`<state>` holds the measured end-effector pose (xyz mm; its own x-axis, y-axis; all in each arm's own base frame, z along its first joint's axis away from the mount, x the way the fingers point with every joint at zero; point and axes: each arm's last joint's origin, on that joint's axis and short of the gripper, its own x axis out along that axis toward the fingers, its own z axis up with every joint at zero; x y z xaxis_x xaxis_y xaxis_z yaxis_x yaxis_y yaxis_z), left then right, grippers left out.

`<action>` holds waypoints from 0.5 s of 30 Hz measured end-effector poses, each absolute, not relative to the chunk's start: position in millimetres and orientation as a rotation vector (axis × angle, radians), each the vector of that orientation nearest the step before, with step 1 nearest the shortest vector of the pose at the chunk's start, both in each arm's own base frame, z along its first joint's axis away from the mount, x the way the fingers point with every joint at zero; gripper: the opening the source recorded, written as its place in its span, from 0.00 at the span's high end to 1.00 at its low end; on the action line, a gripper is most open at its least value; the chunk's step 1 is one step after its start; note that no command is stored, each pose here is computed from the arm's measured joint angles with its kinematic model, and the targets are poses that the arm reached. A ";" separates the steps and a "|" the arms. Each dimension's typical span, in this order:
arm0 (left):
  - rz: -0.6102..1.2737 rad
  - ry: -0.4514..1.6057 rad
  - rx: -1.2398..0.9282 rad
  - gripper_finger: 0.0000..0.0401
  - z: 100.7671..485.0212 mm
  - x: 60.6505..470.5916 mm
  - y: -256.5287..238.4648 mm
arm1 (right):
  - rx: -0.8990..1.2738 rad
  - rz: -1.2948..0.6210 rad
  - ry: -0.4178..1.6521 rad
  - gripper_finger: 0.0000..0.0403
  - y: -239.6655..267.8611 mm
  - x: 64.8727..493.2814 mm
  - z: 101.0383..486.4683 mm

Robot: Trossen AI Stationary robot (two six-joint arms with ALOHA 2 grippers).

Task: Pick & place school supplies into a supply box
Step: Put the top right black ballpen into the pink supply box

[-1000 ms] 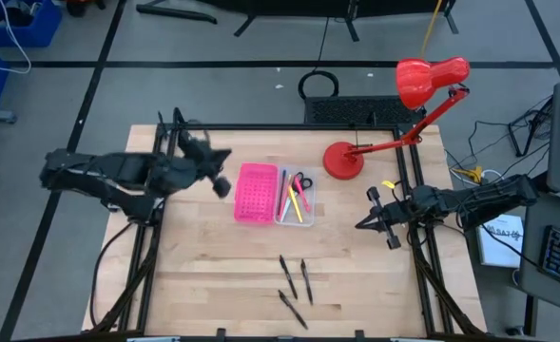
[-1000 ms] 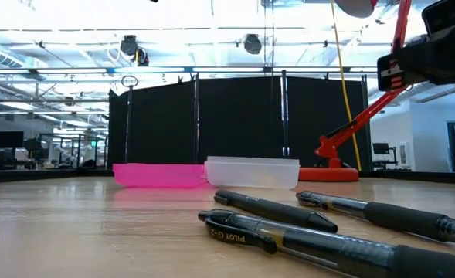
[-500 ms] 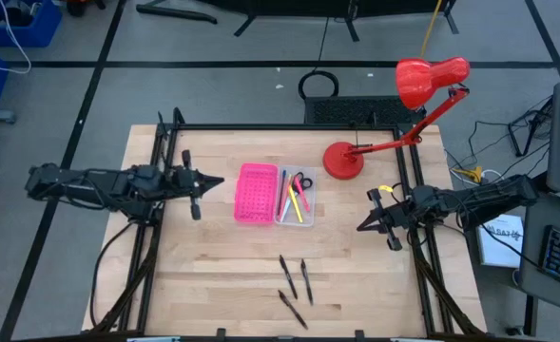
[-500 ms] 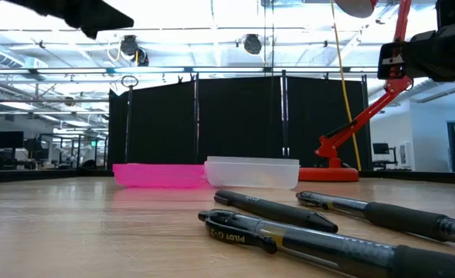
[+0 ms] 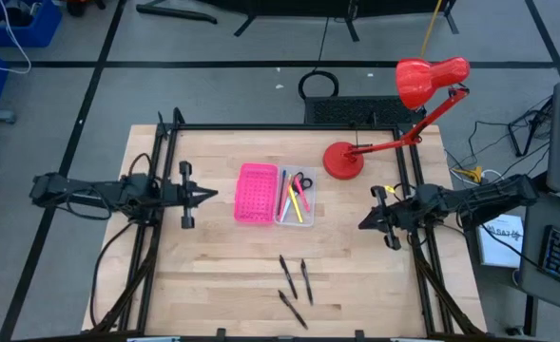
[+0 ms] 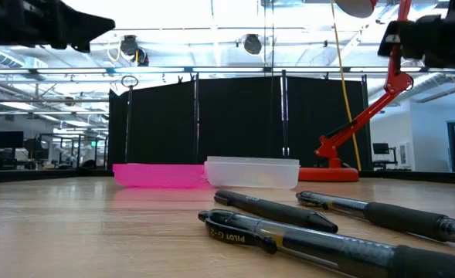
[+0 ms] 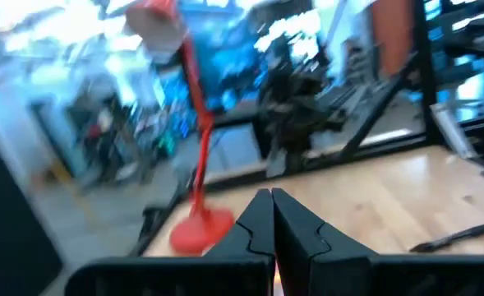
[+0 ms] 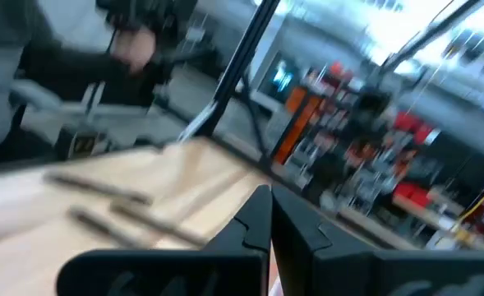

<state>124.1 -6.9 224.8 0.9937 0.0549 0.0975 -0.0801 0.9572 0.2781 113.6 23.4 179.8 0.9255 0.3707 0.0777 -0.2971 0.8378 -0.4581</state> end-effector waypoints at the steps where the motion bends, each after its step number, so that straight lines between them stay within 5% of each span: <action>1: 0.052 -0.110 0.298 1.00 223.1 123.6 -6.3 | -0.457 0.346 -0.200 1.00 23.3 113.3 183.1; 15: -0.024 -0.007 0.299 0.99 177.5 122.8 2.4 | -0.297 -0.024 -0.222 1.00 13.0 115.5 193.6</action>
<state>122.8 2.4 177.5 0.9997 -0.0243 0.0029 0.0224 0.9552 0.2950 115.5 13.0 193.6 0.9753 0.0091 0.2209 0.0562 0.9561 -0.2876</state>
